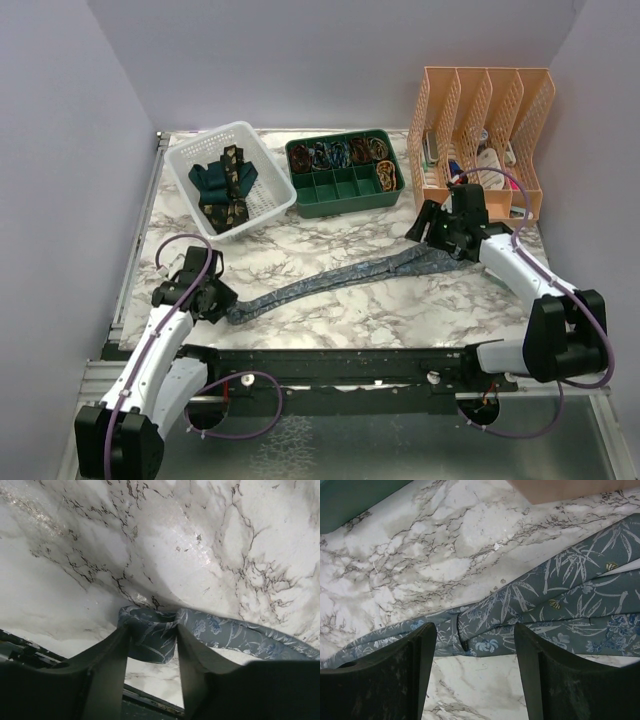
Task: Roll the ties
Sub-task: Flatten out the tie at the center of the board.
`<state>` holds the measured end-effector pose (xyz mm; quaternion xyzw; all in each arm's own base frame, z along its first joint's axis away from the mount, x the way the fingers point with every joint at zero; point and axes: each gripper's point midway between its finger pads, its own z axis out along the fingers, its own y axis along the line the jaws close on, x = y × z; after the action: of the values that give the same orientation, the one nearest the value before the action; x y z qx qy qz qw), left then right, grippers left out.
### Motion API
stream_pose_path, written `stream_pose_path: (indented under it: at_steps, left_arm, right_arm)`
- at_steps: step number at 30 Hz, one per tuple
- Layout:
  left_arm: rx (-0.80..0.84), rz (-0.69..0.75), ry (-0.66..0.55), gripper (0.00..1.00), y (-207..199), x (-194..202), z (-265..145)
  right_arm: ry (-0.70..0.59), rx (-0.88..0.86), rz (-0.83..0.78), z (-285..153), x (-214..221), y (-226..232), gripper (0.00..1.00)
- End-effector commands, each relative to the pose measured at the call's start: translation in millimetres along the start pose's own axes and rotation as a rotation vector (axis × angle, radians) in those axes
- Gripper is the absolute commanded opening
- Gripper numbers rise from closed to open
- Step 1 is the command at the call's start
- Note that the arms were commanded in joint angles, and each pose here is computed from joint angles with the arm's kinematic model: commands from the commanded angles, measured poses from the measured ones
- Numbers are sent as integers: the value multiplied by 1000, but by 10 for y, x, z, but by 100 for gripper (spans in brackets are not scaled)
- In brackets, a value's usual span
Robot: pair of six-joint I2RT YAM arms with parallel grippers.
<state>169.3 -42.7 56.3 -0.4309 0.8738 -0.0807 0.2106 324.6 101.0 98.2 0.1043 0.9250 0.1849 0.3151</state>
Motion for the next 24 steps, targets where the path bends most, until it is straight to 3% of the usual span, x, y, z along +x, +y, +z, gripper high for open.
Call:
stream_pose_path:
  at_steps: [1, 6, 11, 18, 24]
  left_arm:
    - [-36, 5, -21, 39, 9, -41, -46]
    - [-33, 18, -10, 27, -2, -12, -38]
    - [9, 29, -28, 0, -71, -43, -76]
    - [291, 15, -167, 0, -474, -243, -211]
    - [371, 80, -255, 0, -625, -389, -270]
  right_arm:
    - [23, -19, -25, 8, -4, 30, 69]
    - [29, 1, -15, 39, 16, -28, 69]
    - [40, 27, 23, 18, 2, -133, 69]
    - [92, 100, 112, 73, 33, -501, 63]
    - [38, 271, 206, 168, -124, -885, 61]
